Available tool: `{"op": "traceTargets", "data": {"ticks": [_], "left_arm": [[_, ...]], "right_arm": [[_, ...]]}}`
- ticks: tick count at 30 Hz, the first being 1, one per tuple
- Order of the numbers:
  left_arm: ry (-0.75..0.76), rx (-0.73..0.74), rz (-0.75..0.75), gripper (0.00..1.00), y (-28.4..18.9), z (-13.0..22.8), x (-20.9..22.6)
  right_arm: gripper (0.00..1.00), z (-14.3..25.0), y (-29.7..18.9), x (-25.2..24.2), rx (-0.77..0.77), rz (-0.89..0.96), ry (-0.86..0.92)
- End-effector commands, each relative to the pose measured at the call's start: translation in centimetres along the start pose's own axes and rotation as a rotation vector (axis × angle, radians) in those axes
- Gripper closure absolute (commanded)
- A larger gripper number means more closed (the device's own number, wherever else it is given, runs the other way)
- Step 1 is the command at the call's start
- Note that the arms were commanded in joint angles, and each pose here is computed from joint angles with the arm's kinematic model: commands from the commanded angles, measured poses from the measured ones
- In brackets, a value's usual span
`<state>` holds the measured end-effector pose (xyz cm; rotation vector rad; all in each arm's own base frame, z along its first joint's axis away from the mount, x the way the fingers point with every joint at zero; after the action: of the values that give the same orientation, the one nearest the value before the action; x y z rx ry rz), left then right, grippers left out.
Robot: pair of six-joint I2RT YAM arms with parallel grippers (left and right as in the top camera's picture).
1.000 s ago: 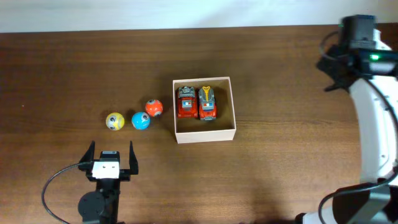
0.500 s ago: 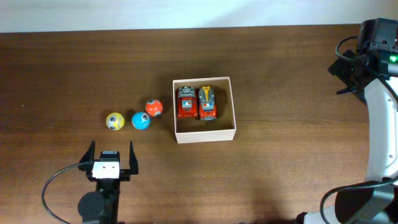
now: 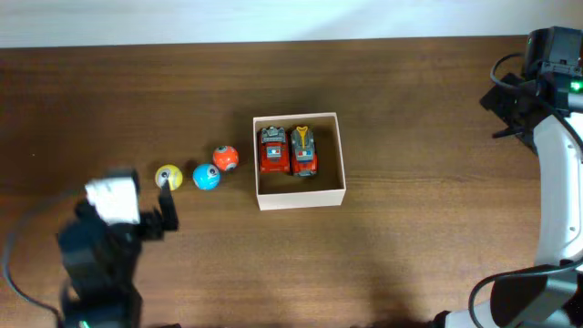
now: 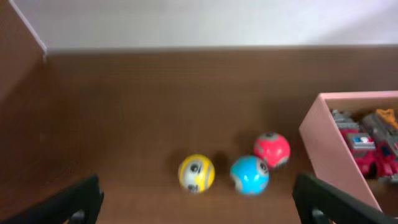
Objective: Pack container
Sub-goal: 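Move the left gripper over the yellow ball and lower onto it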
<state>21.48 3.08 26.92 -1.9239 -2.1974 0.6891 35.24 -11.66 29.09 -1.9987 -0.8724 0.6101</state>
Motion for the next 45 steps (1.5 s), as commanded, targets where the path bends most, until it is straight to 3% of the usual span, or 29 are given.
{"op": "traceTargets", "data": {"ticks": [1, 4, 7, 12, 16, 22, 31, 45], "left_arm": [[-0.038, 0.167, -0.048, 0.01, 2.3, -3.4, 0.2], [-0.068, 0.347, -0.011, 0.01, 4.2, -4.3, -0.5], [-0.137, 0.524, 0.151, 0.01, 6.0, -3.8, -2.4], [-0.255, 0.681, 0.348, 0.01, 9.7, -1.7, -4.0], [-0.314, 0.786, 0.382, 0.01, 12.1, 0.4, -4.0], [-0.336, 0.882, 0.313, 0.01, 15.0, 3.2, -2.7], [-0.355, 0.876, -0.142, 0.01, 16.2, 4.7, 1.7], [-0.33, 0.755, -0.281, 0.01, 17.9, 3.8, 3.5]], "right_arm": [[0.01, -0.5, -1.0, -0.3, -0.031, -0.008, 0.021], [0.01, -0.5, -1.0, -0.3, -0.031, -0.008, 0.021], [0.01, -0.5, -1.0, -0.3, -0.031, -0.008, 0.021], [0.01, -0.5, -1.0, -0.3, -0.031, -0.008, 0.021], [0.01, -0.5, -1.0, -0.3, -0.031, -0.008, 0.021], [0.01, -0.5, -1.0, -0.3, -0.031, -0.008, 0.021], [0.01, -0.5, -1.0, -0.3, -0.031, -0.008, 0.021], [0.01, -0.5, -1.0, -0.3, -0.031, -0.008, 0.021]]}}
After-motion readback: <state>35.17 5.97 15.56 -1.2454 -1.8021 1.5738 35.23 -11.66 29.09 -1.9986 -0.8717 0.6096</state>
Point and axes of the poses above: each gripper's point midway between its finger pads, its own y axis out along the fingers, its own x axis along the line the jaws close on, z = x × y, the point moved 6 cm from there along -y, back along the fingers, and after that the axes turned 15 degrees about -y, right-handed, at the moved point
